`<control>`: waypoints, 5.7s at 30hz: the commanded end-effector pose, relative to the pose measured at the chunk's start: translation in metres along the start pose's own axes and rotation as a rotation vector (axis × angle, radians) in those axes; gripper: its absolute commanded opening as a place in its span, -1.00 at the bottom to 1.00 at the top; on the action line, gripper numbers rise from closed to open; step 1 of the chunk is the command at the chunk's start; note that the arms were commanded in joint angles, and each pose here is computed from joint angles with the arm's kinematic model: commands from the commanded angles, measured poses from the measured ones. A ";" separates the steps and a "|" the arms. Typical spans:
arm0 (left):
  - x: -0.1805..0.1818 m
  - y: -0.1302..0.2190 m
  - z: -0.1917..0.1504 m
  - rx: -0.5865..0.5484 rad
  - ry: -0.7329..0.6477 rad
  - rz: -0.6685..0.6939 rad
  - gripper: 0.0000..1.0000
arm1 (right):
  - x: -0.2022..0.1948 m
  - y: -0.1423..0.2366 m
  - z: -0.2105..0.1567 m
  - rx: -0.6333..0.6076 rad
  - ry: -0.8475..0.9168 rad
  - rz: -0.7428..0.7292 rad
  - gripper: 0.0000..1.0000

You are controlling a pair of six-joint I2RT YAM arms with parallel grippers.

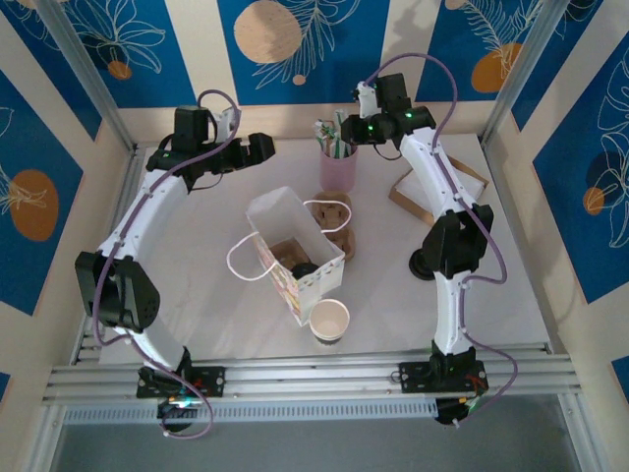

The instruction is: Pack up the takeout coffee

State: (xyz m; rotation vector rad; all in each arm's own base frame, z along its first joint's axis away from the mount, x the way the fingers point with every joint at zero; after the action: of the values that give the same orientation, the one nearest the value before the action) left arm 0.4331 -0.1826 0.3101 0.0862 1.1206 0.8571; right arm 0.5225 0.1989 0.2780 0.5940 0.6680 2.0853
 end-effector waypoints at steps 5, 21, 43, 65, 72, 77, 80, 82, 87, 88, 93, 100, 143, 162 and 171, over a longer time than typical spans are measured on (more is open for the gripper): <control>-0.009 0.000 -0.003 0.006 -0.040 -0.040 1.00 | -0.002 -0.004 -0.007 0.038 -0.004 -0.005 -0.44; -0.010 0.000 -0.003 0.006 -0.043 -0.044 1.00 | -0.010 -0.008 -0.013 0.055 -0.037 0.002 -0.62; -0.011 0.001 -0.003 0.003 -0.042 -0.049 1.00 | -0.009 0.002 -0.007 0.053 -0.002 -0.024 -0.74; -0.011 -0.001 -0.004 0.006 -0.032 -0.061 1.00 | -0.008 0.008 -0.007 0.058 0.000 -0.018 -0.54; -0.010 -0.002 -0.004 0.006 -0.032 -0.061 1.00 | -0.013 -0.003 -0.007 0.076 -0.023 0.000 -0.51; -0.010 -0.003 -0.005 0.008 -0.032 -0.061 1.00 | -0.013 -0.008 -0.008 0.078 -0.030 0.012 -0.53; -0.009 -0.002 -0.005 0.009 -0.033 -0.061 1.00 | -0.014 -0.009 -0.009 0.083 -0.032 0.010 -0.58; -0.009 -0.002 -0.005 0.007 -0.033 -0.061 1.00 | -0.014 -0.008 -0.008 0.080 -0.033 0.009 -0.62; -0.009 -0.004 -0.005 0.008 -0.031 -0.063 1.00 | -0.014 -0.003 -0.001 0.060 -0.027 0.002 -0.61; -0.008 -0.004 -0.005 0.008 -0.031 -0.063 1.00 | -0.014 -0.003 -0.001 0.059 -0.027 0.001 -0.58; -0.008 -0.005 -0.005 0.008 -0.028 -0.066 1.00 | -0.015 -0.005 -0.001 0.063 -0.030 0.007 -0.54; -0.007 -0.005 -0.005 0.008 -0.027 -0.066 1.00 | -0.016 -0.008 -0.003 0.068 -0.034 0.014 -0.70; -0.056 0.061 -0.002 -0.134 -0.109 -0.125 1.00 | 0.032 0.143 0.068 -0.218 0.083 -0.112 -1.00; -0.080 0.149 -0.064 -0.175 -0.112 -0.163 1.00 | 0.144 0.320 0.035 -0.429 0.071 0.184 -1.00; -0.080 0.167 -0.084 -0.163 -0.108 -0.156 1.00 | 0.176 0.342 0.016 -0.439 0.038 0.376 -1.00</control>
State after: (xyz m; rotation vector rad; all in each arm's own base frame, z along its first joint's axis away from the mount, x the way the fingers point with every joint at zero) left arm 0.2702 -0.1463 0.4115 -0.1023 0.9270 0.8044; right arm 0.2508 0.1671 0.5385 0.3842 0.1402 2.4115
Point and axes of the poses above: each hand's point on the last joint's axis, 136 mm out from that joint toward the fingers, its own y axis back along the fingers, its own x axis along the line the jaws close on, z = x × y, the point moved 2 cm from there along y, back along the fingers, and after that the axes turned 13 degrees about y, right-handed, at the moved point
